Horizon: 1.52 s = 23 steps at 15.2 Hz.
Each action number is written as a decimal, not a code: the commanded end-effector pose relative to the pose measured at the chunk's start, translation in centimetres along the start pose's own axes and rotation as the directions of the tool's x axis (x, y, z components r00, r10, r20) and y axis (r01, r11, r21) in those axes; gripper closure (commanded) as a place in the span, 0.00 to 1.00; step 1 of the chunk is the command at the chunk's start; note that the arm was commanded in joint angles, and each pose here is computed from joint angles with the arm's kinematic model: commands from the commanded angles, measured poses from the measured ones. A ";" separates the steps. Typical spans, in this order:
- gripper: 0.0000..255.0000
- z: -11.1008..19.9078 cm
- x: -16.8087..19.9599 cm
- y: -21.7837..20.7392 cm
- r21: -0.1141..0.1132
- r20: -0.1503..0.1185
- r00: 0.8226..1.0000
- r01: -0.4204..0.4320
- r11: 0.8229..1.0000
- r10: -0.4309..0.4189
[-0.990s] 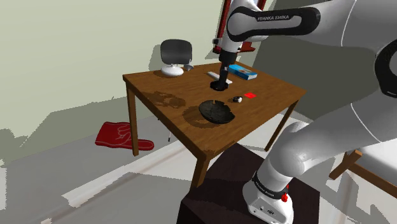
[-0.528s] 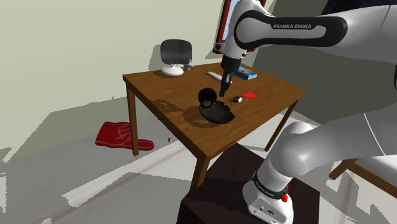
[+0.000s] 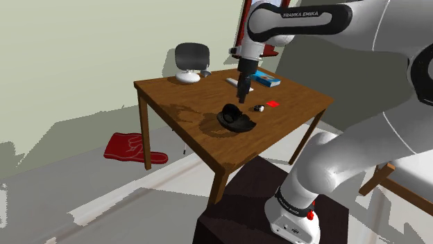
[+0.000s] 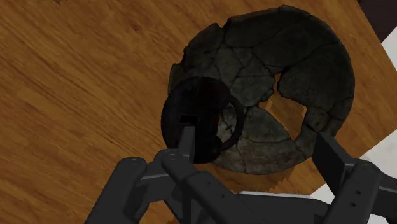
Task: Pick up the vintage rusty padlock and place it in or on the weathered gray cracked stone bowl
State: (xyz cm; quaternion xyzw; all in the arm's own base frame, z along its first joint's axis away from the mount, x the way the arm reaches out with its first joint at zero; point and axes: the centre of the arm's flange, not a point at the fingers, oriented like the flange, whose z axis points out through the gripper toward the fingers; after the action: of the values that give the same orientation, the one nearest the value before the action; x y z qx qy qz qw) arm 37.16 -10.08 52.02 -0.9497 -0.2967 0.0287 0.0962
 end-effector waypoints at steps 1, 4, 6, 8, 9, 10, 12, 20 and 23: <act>0.00 -0.7 1.0 5.0 0.177 -0.001 0.994 0.107 0.978 -0.108; 0.00 0.0 3.7 12.4 0.434 -0.036 0.966 0.245 0.867 -0.255; 0.00 0.9 4.5 13.8 0.493 -0.051 0.956 0.276 0.825 -0.288; 0.00 1.9 4.4 13.3 0.493 -0.051 0.956 0.276 0.825 -0.288; 0.00 2.3 4.3 13.1 0.493 -0.051 0.956 0.276 0.825 -0.288; 0.00 2.8 4.3 12.8 0.493 -0.051 0.956 0.276 0.825 -0.288; 0.00 3.7 4.1 12.3 0.493 -0.051 0.956 0.276 0.825 -0.288; 0.00 3.9 4.1 12.2 0.493 -0.051 0.956 0.275 0.825 -0.288; 1.00 3.9 4.1 12.2 0.493 -0.051 0.956 0.275 0.825 -0.288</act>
State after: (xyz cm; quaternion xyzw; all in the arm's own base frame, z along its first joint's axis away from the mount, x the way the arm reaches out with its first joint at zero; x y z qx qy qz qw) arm 46.90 -16.87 45.73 -0.8384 -0.4175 0.1011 0.3356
